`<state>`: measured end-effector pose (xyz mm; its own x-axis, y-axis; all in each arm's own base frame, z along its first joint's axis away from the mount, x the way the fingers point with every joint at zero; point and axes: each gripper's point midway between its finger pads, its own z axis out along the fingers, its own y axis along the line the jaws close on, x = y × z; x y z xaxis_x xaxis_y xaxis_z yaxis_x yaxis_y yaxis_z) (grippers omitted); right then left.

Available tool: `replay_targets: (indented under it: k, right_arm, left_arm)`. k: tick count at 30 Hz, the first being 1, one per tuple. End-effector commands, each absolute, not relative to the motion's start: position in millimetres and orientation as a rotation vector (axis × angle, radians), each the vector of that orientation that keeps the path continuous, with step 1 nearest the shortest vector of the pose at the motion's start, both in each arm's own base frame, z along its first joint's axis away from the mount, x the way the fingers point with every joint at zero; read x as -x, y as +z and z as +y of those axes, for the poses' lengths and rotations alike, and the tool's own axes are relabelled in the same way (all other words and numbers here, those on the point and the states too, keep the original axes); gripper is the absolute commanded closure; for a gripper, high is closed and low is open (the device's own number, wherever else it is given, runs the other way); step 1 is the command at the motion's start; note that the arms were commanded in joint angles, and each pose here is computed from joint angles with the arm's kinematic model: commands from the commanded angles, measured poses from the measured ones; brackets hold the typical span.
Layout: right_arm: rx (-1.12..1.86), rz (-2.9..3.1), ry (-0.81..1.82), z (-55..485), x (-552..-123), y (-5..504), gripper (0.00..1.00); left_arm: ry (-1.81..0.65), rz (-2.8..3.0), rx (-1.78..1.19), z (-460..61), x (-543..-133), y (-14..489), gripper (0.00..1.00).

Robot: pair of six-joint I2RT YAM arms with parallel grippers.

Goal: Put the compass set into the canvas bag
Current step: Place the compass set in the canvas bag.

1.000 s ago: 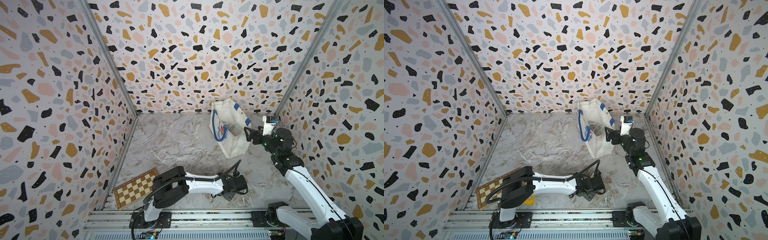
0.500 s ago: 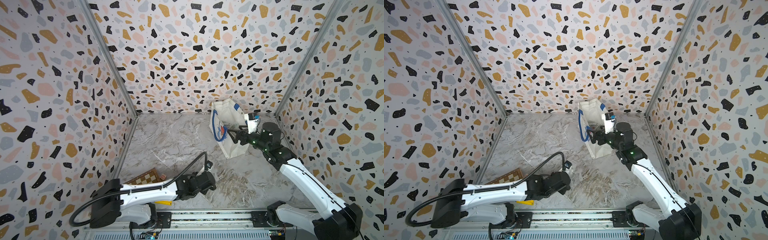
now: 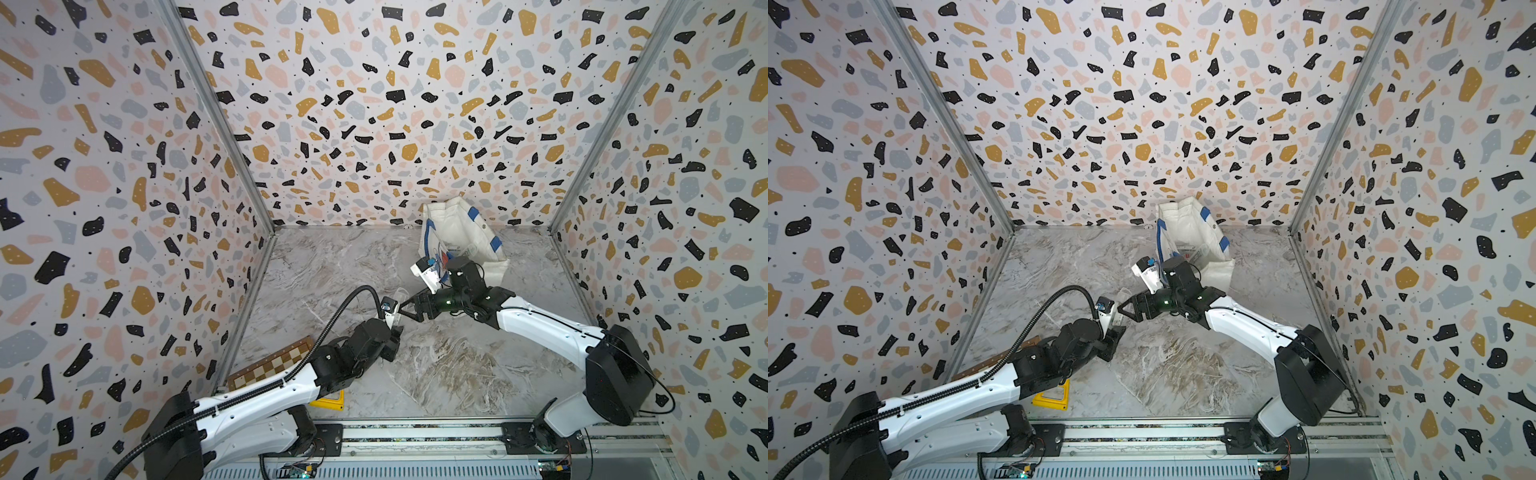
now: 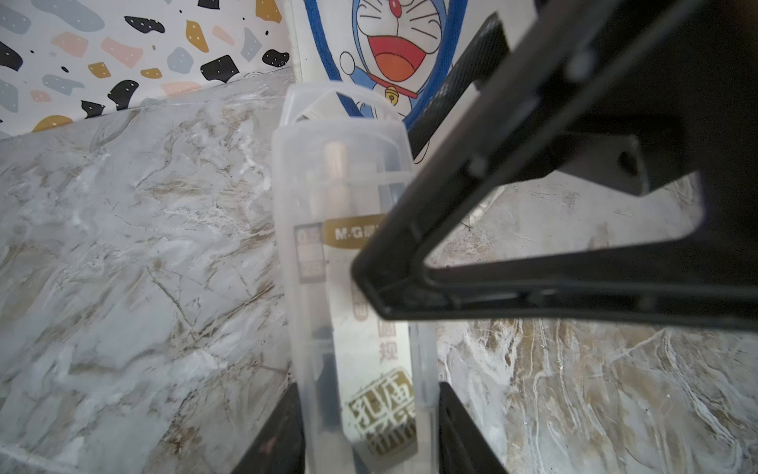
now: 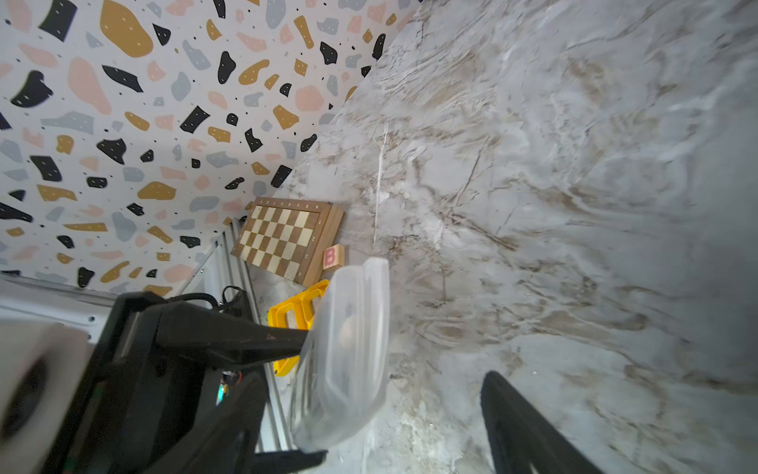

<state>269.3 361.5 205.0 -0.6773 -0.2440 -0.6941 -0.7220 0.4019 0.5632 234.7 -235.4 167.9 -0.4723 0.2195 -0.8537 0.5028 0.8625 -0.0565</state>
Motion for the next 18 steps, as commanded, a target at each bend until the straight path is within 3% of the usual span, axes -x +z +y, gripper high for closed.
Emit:
replay_targets:
  k: [1, 12, 16, 18]
  right_arm:
    - [0.868, 2.026, 1.332, 375, -265, 244, 0.24]
    - [0.886, 2.022, 1.385, 382, -266, 241, 0.64]
    - [0.868, 2.038, 1.329, 381, -273, 237, 0.83]
    - [0.871, 2.042, 1.318, 382, -275, 238, 0.87]
  left_arm:
    - [-0.419, 2.003, -0.521, -244, -240, 185, 0.74]
    - [-0.378, 2.024, -0.509, -235, -242, 180, 0.72]
    - [-0.356, 2.021, -0.504, -232, -245, 181, 0.58]
    - [-0.34, 2.022, -0.499, -231, -246, 181, 0.48]
